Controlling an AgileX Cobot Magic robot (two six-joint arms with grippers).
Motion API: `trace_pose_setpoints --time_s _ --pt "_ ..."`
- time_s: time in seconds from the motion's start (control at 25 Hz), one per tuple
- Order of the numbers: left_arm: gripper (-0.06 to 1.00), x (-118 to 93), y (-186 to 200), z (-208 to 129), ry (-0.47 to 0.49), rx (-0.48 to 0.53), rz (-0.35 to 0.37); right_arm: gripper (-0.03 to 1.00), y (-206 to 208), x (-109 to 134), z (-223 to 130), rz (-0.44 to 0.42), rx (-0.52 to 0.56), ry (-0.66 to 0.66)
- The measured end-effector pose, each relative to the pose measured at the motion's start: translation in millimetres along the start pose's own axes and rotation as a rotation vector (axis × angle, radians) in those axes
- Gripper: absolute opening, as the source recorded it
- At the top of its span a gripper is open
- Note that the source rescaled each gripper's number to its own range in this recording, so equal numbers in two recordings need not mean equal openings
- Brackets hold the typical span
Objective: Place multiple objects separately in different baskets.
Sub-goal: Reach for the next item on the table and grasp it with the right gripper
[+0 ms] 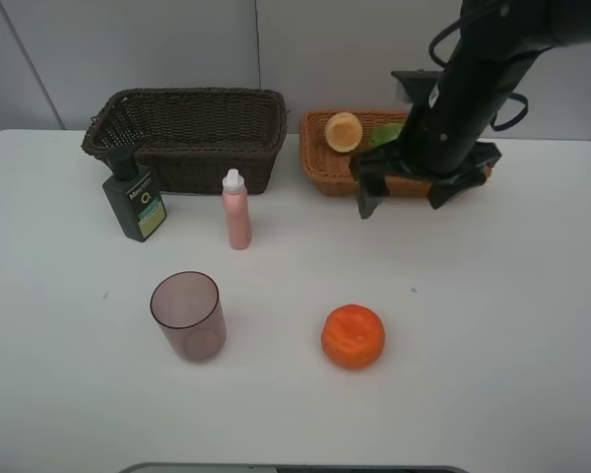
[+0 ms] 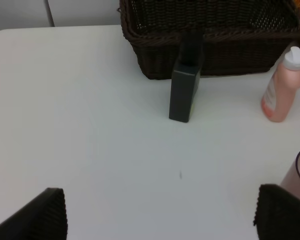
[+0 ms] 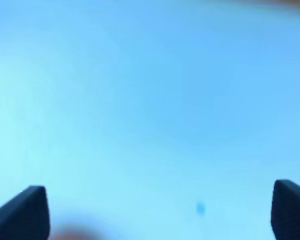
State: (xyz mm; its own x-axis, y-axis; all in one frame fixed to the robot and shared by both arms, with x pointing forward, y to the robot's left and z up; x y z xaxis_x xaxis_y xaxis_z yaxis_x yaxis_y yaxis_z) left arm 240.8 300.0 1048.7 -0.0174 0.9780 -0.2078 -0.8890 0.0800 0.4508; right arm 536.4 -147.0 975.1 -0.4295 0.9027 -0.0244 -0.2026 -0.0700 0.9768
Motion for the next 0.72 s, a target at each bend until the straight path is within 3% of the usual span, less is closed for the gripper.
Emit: trace_pose_setpoints --time_s 0.24,0.48,0.72 --pt "0.96 0.0 0.0 0.0 0.000 0.000 0.000 0.94 -4.7 23.3 -35.3 0.033 0.059 0.185" --pt "0.96 0.0 0.0 0.0 0.000 0.000 0.000 0.94 -4.0 51.3 -42.5 0.089 0.060 0.480" --pt "0.96 0.0 0.0 0.0 0.000 0.000 0.000 0.94 -2.5 66.6 -55.3 0.122 0.132 0.769"
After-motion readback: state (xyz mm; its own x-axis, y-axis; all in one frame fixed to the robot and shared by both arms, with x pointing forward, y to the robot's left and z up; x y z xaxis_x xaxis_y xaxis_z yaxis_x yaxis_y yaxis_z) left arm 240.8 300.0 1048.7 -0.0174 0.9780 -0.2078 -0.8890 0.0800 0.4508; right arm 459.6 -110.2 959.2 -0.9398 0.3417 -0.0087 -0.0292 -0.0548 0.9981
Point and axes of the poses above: a point on each arm's last joint axis where the gripper is mounted, y pointing back along that axis away from the gripper, x along the wrist's bending axis when the last joint is at zero, z = x × y, the point moved 1 cm from there along -y, pointing out along that axis toward the gripper, and after that the axes turned 12 degrees about y, right-handed, at the moved point
